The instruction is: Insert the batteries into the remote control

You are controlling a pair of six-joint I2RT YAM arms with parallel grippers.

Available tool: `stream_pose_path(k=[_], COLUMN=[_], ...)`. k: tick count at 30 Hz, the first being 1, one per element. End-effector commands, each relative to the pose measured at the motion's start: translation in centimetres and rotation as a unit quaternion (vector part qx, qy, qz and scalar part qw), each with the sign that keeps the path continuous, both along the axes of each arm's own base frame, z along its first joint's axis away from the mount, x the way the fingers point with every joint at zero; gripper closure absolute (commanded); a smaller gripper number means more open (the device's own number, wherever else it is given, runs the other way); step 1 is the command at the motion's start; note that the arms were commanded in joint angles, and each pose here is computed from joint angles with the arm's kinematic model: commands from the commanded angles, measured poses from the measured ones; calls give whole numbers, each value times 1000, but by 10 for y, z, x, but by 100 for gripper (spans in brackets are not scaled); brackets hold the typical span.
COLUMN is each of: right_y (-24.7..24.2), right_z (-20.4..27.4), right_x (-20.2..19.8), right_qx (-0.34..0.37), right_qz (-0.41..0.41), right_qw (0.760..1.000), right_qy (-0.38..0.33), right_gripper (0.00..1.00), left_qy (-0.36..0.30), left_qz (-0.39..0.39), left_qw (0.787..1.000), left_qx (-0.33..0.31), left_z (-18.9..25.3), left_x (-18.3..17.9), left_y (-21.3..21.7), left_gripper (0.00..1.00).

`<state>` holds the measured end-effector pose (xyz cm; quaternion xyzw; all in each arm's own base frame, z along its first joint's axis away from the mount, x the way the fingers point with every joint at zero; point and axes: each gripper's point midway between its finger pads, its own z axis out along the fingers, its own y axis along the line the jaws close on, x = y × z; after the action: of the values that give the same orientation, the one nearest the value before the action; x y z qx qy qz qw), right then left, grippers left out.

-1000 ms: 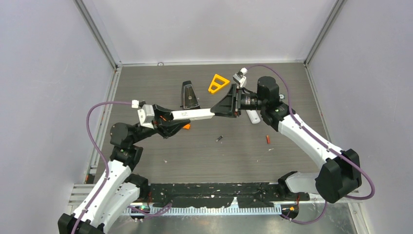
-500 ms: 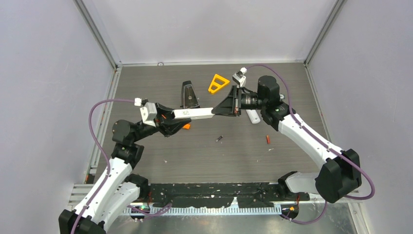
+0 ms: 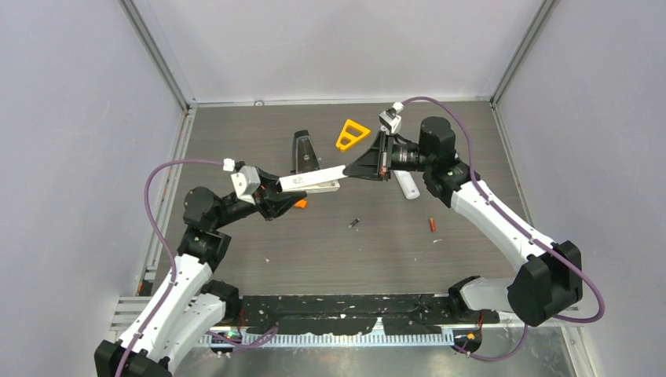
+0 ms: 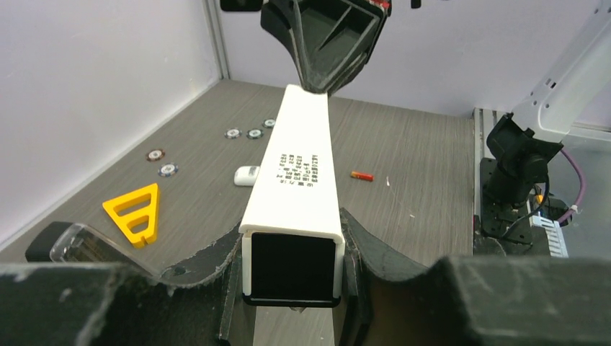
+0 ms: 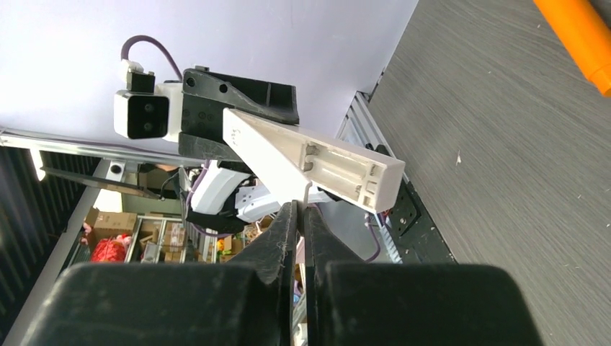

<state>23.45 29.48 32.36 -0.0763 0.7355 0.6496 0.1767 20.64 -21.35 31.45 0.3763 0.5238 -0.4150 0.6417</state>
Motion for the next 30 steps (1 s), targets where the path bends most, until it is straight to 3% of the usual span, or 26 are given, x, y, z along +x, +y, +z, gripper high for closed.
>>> stream_pose_path(k=[1,10,17,21,24,30], right_y=[2,-9,-21,-31,-43,-64], right_z=[34,91,93,42,14,-39], right_x=[2,13,26,41,45,60], right_qx=[30,108,112,12,-59,-158], right_qz=[-10,-71,-118,-165,-188,-241], right_qw=[998,986,981,983,975,955], right_qy=[-60,-101,-106,-76,-100,-72], right_gripper=[95,95,95,95,95,95], left_qy=[-19,7,15,10,9,-3], left_qz=[13,23,27,26,22,11], left_qw=[1000,999,999,999,999,1000], left_qx=[19,23,26,30,33,29], left_z=[4,-18,-28,-25,-20,-6], left_x=[4,3,-2,-6,-10,-16], left_y=[2,5,8,9,10,9], left_gripper=[100,100,100,100,100,100])
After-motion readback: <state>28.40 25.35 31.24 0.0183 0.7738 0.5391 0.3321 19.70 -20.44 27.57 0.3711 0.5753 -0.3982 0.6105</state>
